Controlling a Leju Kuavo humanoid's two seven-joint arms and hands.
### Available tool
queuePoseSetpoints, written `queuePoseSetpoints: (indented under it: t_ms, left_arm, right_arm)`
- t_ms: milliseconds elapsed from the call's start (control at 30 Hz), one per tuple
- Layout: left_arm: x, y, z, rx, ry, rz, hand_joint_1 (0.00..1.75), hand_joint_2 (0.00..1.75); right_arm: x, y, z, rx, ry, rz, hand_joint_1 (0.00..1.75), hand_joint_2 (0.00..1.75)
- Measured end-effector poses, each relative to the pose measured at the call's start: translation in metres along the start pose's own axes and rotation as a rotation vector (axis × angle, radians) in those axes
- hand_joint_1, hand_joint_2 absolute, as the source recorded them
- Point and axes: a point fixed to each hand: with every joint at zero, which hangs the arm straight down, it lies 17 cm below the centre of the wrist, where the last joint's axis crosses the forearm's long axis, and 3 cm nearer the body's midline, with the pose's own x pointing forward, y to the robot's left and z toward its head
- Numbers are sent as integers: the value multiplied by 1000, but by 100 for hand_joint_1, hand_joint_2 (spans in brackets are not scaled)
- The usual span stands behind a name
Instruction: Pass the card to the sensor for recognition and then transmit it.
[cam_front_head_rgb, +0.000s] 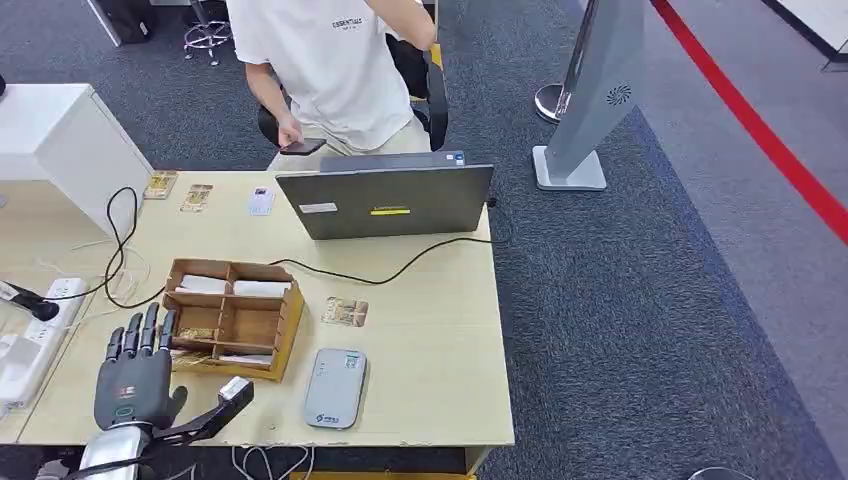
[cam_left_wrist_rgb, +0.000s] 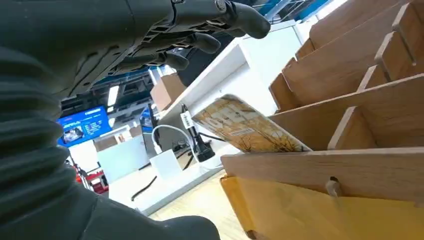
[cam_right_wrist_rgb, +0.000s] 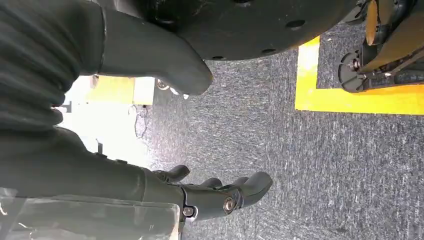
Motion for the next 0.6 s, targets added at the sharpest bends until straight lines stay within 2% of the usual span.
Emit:
queuePoseSetpoints:
  t_ms: [600]
  left_arm:
    - [7, 4, 0, 22, -19, 14, 0, 175]
  right_arm:
    - [1, 0, 0, -2, -5, 14, 0, 175]
